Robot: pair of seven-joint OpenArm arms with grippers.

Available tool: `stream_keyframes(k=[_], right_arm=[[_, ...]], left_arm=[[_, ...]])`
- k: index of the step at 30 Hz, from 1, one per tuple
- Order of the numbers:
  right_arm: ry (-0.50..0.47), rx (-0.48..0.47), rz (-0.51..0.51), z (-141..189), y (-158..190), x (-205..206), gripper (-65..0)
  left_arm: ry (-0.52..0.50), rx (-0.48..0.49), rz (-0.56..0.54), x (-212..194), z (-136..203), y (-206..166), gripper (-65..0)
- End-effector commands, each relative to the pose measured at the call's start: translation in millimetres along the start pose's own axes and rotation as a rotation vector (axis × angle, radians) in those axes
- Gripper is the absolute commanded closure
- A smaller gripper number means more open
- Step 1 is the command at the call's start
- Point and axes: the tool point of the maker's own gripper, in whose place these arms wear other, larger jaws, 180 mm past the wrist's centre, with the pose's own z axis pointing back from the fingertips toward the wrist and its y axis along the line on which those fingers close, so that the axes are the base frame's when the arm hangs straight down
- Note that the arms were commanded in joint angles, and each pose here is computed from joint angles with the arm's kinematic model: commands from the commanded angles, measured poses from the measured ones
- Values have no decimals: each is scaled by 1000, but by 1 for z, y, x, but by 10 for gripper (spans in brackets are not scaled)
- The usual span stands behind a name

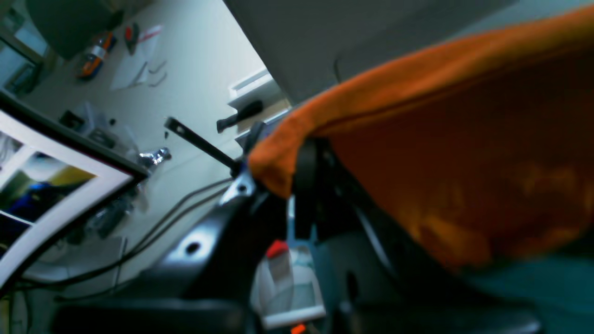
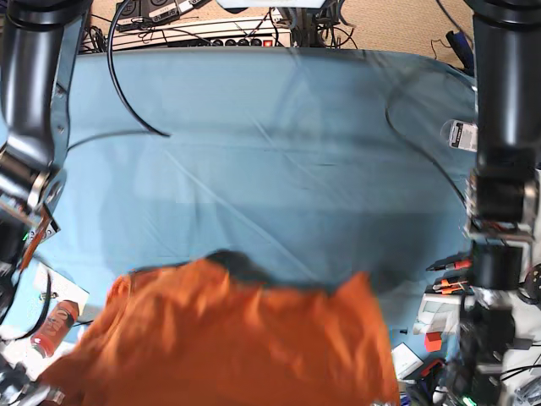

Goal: Layout the t-shirt on the table in an organized manner, then fold the t-shirt properly
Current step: 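Lift the shirt with both grippers and stretch it taut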

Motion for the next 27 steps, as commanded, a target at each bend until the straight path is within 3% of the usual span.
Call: stream_keyframes(k=[1,5,8,15,19,23,27], right_arm=[[-101,-34,-4,16,-17,46,0],[-96,-10,-49,27,-22,63,0],[-55,32,-93,30,-20,56,0],[81,203,-212,49,-7,32,0],[213,263,-215,56,3,9,0],[226,313,-228,52,15,-8,0],[290,354,-248,47,29,-47,0]], left_arm=[[-68,52,21,38,17,28,0],[-55,37,87,52,34,48,0],[10,2,130,37,40,52,0],[265,-136,162,-19,42,21,0],[355,-213,202,-63,36,-5,0],[442,-329,212,-112,35,-40,0],[507,-360,250,-150,37,-55,0]])
